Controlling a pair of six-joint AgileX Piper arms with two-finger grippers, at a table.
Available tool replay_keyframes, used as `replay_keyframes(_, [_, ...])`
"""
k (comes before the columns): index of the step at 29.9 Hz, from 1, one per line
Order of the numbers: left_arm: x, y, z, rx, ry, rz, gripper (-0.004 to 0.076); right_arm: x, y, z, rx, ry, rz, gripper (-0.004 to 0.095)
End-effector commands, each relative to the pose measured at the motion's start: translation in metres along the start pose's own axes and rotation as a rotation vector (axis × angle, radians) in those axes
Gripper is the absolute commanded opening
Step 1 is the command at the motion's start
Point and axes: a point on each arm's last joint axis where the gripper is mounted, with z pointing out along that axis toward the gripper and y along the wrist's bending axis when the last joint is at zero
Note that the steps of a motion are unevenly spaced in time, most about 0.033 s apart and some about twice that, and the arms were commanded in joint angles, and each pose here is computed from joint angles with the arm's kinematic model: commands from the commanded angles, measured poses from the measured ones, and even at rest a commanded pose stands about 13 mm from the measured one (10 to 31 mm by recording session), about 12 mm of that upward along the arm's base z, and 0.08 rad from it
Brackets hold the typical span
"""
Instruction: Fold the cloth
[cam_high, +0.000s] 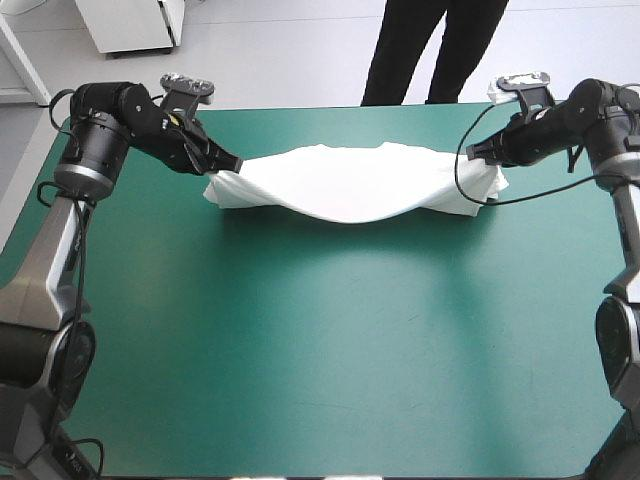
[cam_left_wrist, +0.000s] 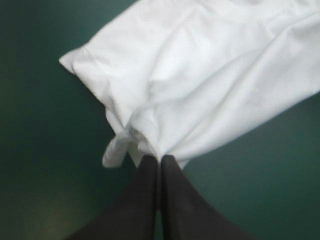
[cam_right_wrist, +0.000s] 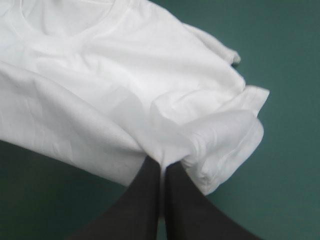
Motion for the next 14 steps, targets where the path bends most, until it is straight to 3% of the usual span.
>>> replay_keyframes(1, [0.029, -0.013, -0.035, 0.008, 0.015, 0.014, -0.0022, 0.007, 0.011, -0.036, 0.017, -0.077, -0.014, -0.0017])
replay_keyframes(8, [0.087, -0.023, -0.025, 0.047, 0.165, 0.005, -0.0022, 0.059, 0.022, -0.033, -0.012, 0.067, 0.018, -0.0017])
replay_keyframes(14, [0.109, -0.025, -0.013, 0.071, 0.238, 0.011, -0.0022, 0.106, 0.03, -0.02, -0.046, 0.193, 0.052, -0.0017])
